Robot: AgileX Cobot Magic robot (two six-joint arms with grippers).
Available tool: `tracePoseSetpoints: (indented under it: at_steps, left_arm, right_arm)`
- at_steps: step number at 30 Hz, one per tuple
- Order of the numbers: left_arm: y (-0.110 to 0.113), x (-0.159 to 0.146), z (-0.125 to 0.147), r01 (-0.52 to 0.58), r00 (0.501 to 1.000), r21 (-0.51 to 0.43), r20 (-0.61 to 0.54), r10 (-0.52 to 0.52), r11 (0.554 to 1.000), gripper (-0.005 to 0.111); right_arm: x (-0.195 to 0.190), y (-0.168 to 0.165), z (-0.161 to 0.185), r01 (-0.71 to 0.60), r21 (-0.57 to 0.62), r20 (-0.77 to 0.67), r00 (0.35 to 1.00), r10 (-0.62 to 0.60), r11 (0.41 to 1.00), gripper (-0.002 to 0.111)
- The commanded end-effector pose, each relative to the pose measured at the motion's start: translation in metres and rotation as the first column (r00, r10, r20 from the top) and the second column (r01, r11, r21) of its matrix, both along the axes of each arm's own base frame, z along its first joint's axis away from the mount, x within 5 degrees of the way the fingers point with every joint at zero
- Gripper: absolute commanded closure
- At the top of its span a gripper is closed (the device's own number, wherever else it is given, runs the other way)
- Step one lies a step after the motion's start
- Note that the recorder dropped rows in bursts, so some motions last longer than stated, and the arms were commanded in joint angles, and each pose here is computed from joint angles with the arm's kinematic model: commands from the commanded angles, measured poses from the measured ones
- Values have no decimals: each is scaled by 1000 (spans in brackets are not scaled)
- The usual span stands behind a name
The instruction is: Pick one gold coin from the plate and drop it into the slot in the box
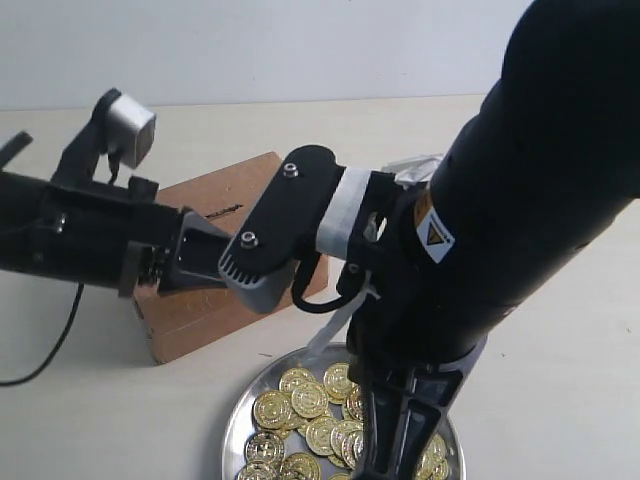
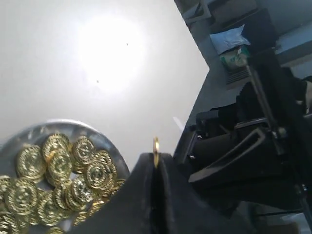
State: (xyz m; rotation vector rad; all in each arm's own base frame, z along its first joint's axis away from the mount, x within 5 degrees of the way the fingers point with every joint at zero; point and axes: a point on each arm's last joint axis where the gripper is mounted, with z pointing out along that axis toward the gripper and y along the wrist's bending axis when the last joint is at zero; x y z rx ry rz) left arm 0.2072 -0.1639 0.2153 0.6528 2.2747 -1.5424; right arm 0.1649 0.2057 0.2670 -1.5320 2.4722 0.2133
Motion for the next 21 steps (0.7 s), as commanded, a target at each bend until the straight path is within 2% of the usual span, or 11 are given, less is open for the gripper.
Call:
tracePoseSetpoints:
  at_steps: [1, 5, 6, 11, 15, 21]
  left_arm:
    - [3, 12, 27, 8, 966, 143, 256, -45, 990, 107]
    - [13, 27, 43, -98, 877, 300, 476, -60, 949, 107]
    - [16, 36, 48, -141, 828, 364, 553, -92, 921, 107]
    - [20, 53, 49, -161, 729, 493, 643, -234, 855, 107]
    - [16, 69, 42, -178, 750, 497, 627, -209, 849, 107]
    - [9, 89, 21, -145, 768, 548, 587, -255, 824, 107]
  right_arm:
    - [-1, -2, 5, 9, 5, 10, 1000, -9, 1000, 108]
    - [-1, -1, 5, 11, 8, 8, 1000, -11, 1000, 108]
    - [0, -1, 5, 27, 19, 11, 1000, -27, 999, 108]
    - [0, 0, 6, 36, 28, 11, 999, -36, 999, 108]
    - [0, 0, 6, 36, 28, 11, 999, -36, 999, 108]
    - [0, 0, 6, 36, 33, 15, 999, -37, 999, 108]
